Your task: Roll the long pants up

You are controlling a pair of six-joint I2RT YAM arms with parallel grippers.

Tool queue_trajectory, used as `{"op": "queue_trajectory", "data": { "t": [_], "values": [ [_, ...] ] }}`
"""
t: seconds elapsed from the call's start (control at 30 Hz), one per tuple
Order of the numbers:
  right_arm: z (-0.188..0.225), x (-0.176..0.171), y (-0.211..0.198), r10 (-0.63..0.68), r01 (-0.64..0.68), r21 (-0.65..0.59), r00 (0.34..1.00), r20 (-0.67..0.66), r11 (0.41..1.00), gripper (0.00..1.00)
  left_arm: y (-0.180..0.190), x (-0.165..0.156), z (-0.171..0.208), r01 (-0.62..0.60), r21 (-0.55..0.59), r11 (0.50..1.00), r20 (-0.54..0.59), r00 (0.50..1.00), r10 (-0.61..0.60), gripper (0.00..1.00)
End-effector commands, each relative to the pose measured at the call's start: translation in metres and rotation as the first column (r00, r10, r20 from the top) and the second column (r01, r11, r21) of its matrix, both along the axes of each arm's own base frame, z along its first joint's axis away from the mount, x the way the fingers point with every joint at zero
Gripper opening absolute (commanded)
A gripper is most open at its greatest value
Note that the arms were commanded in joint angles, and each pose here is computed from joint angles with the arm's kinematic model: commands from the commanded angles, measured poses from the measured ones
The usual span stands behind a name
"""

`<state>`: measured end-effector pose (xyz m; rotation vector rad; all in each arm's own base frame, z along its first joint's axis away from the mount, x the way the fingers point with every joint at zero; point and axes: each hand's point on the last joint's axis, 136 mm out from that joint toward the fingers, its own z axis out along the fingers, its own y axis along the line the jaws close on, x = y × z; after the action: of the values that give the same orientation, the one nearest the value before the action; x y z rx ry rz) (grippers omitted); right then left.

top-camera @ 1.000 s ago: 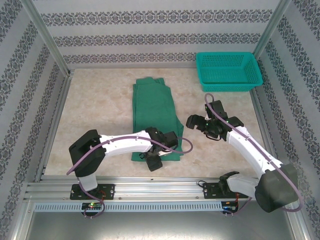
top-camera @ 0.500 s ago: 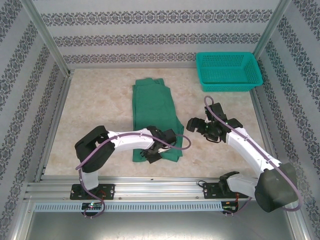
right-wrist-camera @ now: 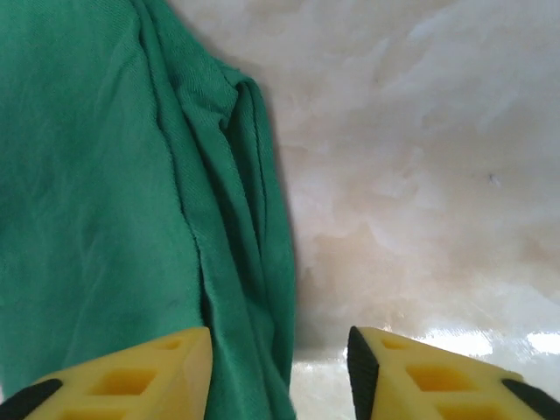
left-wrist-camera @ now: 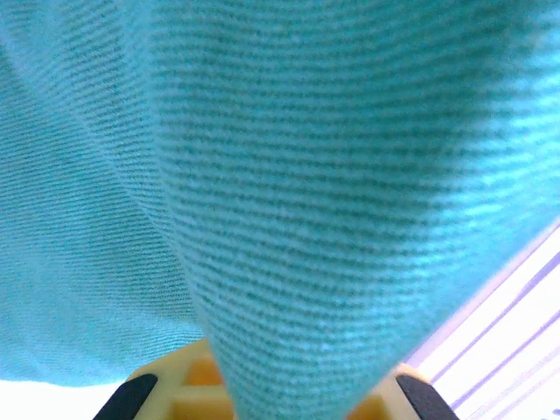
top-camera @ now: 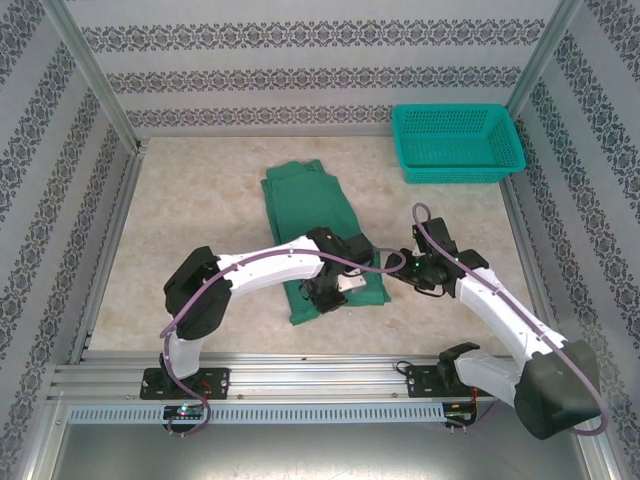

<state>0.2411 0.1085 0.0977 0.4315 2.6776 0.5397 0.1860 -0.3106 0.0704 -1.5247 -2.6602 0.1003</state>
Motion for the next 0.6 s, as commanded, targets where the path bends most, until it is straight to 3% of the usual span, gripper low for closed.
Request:
{"op": "queue_trajectory", "data": {
  "t": [0.0,0.03,0.1,0.37,0.57],
  "values": [
    [0.004,-0.012,-0.003,-0.015,0.015,0.015,1.000,0.003,1.000,0.56,0.008,-0.016,0.000,0.015,0.008,1.000,-0.155,0.988,-0.014,0.09],
    [0.006,-0.015,-0.004,-0.024,0.024,0.018,1.000,0.004,1.000,0.64,0.006,-0.015,0.001,0.007,-0.010,1.000,-0.175,0.985,-0.009,0.09],
    [0.010,-0.021,0.001,-0.019,0.019,0.057,1.000,0.000,0.998,0.68,0.001,-0.012,0.004,-0.017,-0.048,0.999,-0.207,0.978,0.007,0.09],
    [0.010,-0.032,0.015,-0.027,0.027,0.123,1.000,-0.005,0.992,0.68,-0.023,0.009,0.029,-0.209,-0.254,0.944,-0.408,0.908,0.091,0.13],
    [0.020,-0.022,0.033,0.003,-0.005,0.139,1.000,0.015,0.990,0.69,-0.031,0.012,0.027,-0.283,-0.293,0.913,-0.529,0.843,0.092,0.15]
  ]
}}
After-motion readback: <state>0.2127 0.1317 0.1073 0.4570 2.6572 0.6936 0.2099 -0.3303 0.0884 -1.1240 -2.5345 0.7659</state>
